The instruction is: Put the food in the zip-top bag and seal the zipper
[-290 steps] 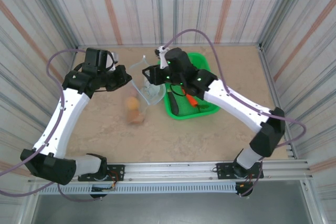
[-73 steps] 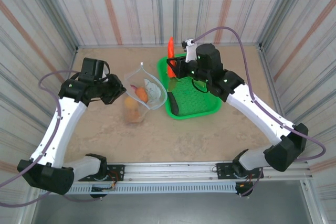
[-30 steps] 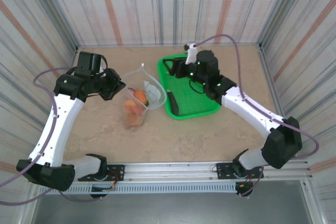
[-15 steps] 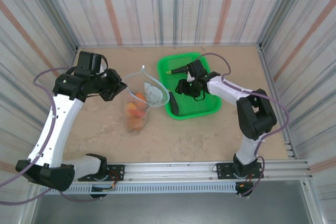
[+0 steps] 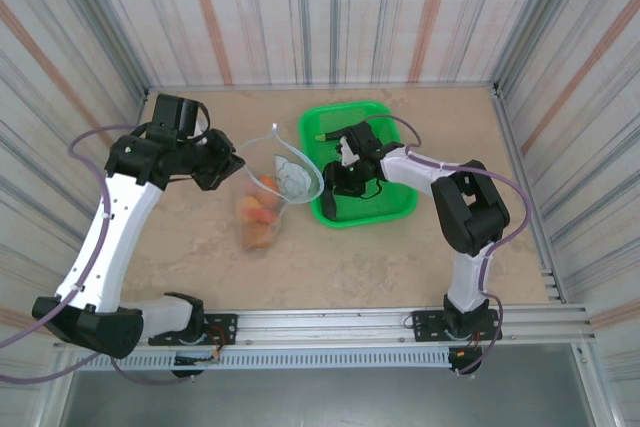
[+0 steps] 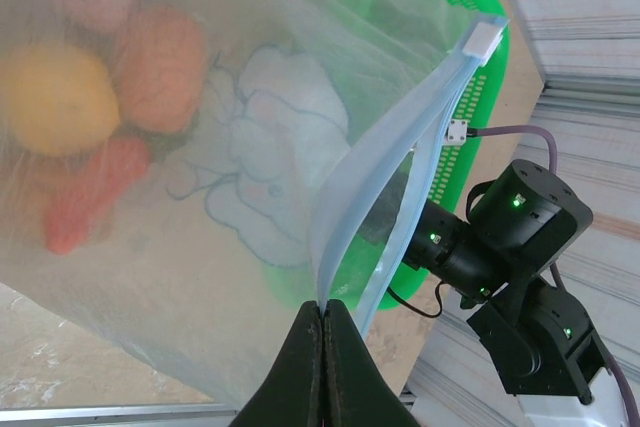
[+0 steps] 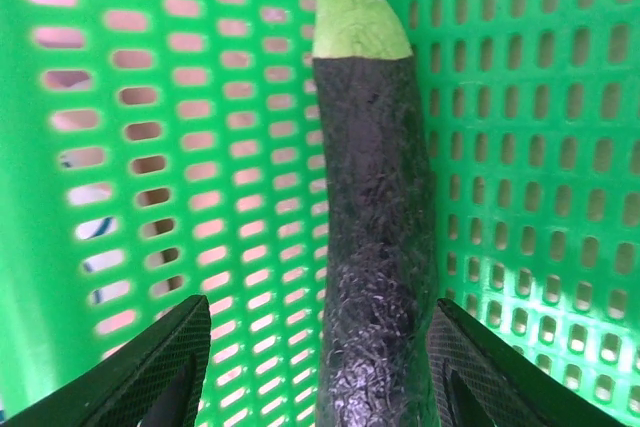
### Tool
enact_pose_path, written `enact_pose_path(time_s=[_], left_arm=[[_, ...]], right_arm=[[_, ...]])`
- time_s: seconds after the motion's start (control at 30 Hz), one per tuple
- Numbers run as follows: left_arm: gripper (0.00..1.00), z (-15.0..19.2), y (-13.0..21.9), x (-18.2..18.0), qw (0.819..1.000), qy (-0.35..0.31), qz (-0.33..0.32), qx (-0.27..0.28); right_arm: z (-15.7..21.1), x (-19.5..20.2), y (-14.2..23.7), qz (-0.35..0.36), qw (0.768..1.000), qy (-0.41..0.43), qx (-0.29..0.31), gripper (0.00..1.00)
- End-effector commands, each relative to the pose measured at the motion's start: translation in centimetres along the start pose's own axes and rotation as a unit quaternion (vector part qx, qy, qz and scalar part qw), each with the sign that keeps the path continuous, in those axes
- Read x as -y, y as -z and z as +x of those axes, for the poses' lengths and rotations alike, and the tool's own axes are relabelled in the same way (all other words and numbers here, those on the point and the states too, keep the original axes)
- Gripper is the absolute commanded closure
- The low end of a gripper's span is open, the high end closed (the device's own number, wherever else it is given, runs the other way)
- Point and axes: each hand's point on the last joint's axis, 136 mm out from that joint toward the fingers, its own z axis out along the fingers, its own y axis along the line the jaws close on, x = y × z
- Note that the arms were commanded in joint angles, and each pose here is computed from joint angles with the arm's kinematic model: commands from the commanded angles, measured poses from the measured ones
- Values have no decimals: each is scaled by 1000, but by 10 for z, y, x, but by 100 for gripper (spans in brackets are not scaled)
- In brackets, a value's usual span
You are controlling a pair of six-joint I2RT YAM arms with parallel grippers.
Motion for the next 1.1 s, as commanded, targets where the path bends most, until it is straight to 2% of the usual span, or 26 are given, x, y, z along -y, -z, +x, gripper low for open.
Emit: enact_pose_path(time_s=[0.0, 0.1, 0.3, 0.57, 0.8, 0.97, 1.07], left_arm=[[100, -2, 3, 1, 1000, -10, -6, 9], [100, -2, 1, 1, 1000, -9, -4, 7], [100, -5, -4, -3, 999, -28, -18, 17], [100, -8, -6, 5, 997, -80, 3, 20], [100, -12, -10, -4, 995, -101, -3, 12], [100, -9, -16, -10, 992, -125, -13, -3], [100, -9, -15, -13, 991, -129, -17, -6]], right_arm=[[-6, -14, 2, -27, 1000, 3, -1, 40], [-11, -10, 1, -19, 1000, 3, 5, 40], [-31, -6, 0, -4, 999, -1, 33, 49], [-57, -10, -11, 5, 999, 1, 44, 51], [-70, 8, -16, 44, 998, -1, 54, 61], [-62, 19, -13, 98, 993, 35, 47, 61], [-53, 17, -4, 91, 994, 47, 36, 58]])
